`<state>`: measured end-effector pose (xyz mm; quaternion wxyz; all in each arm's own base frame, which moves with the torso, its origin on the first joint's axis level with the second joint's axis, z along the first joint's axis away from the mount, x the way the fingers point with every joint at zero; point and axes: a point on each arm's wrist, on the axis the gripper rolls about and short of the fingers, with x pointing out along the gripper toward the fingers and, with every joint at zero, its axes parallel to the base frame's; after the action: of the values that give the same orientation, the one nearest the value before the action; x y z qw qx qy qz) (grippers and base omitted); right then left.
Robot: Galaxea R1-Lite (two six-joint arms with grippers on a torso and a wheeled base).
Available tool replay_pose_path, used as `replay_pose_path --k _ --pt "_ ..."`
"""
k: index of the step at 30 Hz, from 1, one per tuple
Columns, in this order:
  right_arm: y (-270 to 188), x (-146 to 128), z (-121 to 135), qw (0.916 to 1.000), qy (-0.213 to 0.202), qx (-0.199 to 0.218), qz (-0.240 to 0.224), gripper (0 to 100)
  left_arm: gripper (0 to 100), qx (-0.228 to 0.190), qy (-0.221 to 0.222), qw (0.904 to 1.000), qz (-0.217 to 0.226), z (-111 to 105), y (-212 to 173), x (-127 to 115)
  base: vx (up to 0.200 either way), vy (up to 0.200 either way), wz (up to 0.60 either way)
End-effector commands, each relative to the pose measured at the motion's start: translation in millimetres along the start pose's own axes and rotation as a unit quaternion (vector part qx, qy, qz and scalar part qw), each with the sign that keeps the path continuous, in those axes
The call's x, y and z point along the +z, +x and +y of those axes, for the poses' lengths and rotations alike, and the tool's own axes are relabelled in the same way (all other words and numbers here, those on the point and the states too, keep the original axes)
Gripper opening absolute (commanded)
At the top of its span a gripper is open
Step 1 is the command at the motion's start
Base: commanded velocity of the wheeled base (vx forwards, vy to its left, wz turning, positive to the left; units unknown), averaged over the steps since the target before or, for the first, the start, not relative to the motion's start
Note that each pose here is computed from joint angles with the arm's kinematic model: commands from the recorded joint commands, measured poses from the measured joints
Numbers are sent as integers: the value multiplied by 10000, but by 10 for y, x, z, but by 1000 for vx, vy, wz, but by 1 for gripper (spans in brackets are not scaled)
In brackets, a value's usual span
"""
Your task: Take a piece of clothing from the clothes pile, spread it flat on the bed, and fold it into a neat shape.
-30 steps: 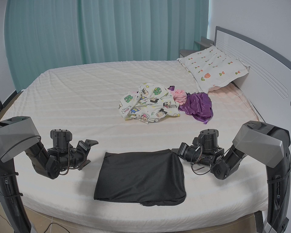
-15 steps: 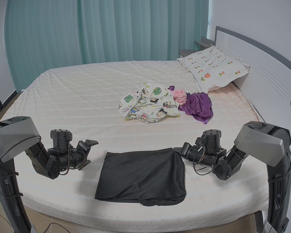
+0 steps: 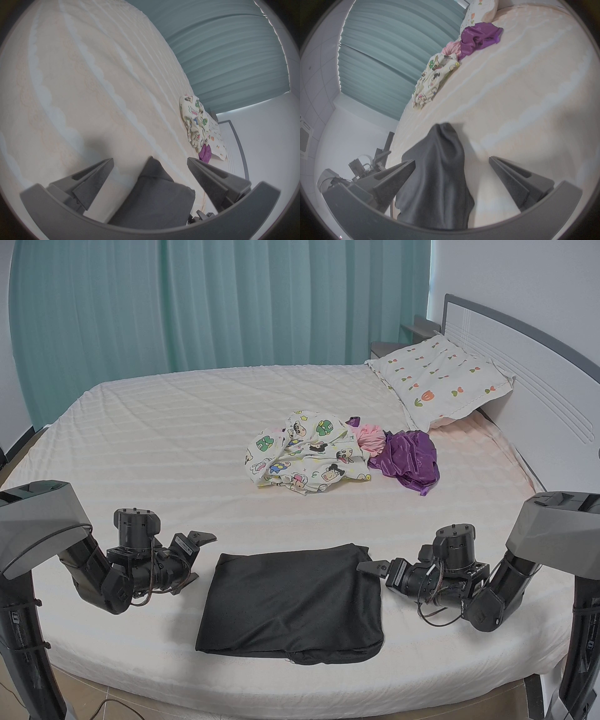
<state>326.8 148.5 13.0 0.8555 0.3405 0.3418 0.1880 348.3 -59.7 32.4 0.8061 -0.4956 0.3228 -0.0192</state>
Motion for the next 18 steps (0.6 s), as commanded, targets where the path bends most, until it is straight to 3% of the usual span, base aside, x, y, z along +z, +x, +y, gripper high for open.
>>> replay_pose_path --k 1,8,15,16,18 --pt "-263 -220 132 9995 -91 31 309 100 100 -140 220 9993 262 -126 78 -203 0 0 0" --pt "-337 -371 124 9984 -133 -73 538 100 100 -144 728 9964 411 -132 136 -314 0 0 0" --pt "-409 -473 134 9972 -188 -111 710 100 100 -164 816 9959 342 -130 282 -271 0 0 0" --pt "-415 -485 129 9971 -187 -124 730 100 0 -159 824 9959 330 -126 280 -261 0 0 0" --pt "-426 -506 113 9967 -197 -158 772 100 0 -133 798 9962 312 -112 281 -254 0 0 0"
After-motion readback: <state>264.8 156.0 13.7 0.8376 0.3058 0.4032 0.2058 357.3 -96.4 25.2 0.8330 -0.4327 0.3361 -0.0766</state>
